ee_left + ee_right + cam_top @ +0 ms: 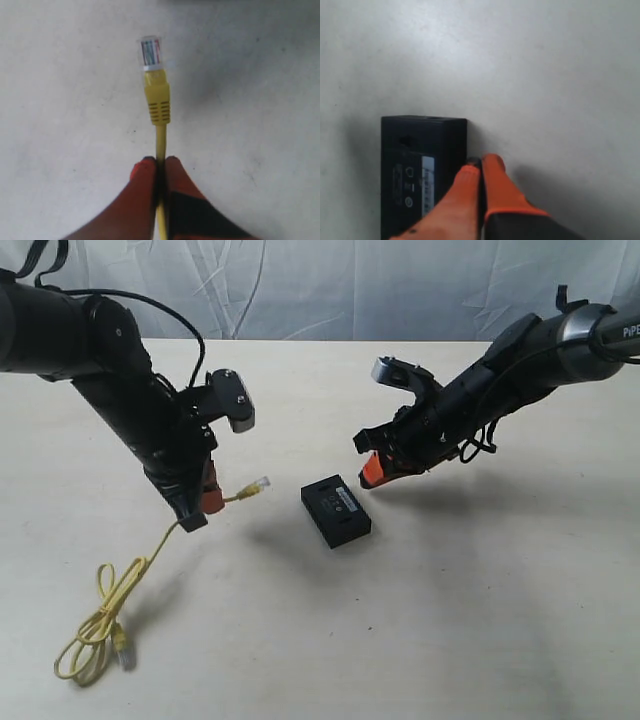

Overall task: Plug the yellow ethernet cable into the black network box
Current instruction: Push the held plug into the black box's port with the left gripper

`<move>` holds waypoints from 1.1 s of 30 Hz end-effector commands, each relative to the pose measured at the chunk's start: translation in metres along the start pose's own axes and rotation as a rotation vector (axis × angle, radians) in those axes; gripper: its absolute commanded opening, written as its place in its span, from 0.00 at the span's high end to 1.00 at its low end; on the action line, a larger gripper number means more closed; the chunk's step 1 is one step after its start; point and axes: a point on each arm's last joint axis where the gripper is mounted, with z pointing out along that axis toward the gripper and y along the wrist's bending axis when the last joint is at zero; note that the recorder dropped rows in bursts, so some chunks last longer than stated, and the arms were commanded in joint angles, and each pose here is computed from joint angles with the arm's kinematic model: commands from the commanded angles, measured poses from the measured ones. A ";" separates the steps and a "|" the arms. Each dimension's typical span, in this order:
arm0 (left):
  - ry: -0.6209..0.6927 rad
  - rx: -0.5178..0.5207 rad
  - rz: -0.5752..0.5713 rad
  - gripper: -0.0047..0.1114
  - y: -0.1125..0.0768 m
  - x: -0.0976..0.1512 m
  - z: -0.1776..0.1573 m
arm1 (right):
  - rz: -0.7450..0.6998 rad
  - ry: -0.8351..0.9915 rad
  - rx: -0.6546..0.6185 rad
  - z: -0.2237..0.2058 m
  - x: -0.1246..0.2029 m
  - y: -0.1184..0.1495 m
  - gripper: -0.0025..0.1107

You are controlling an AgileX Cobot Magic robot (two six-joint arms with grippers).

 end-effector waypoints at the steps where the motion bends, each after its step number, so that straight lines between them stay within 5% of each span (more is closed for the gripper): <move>1: -0.003 0.016 0.036 0.96 -0.017 -0.006 0.012 | -0.034 -0.016 -0.007 0.000 -0.002 0.006 0.98; 10: -0.011 0.045 0.053 0.96 -0.035 -0.022 0.043 | -0.017 0.028 -0.036 0.011 0.005 0.001 0.98; 33: 0.020 0.071 0.004 0.96 -0.031 -0.029 0.043 | -0.019 0.033 -0.066 0.011 0.005 0.004 0.98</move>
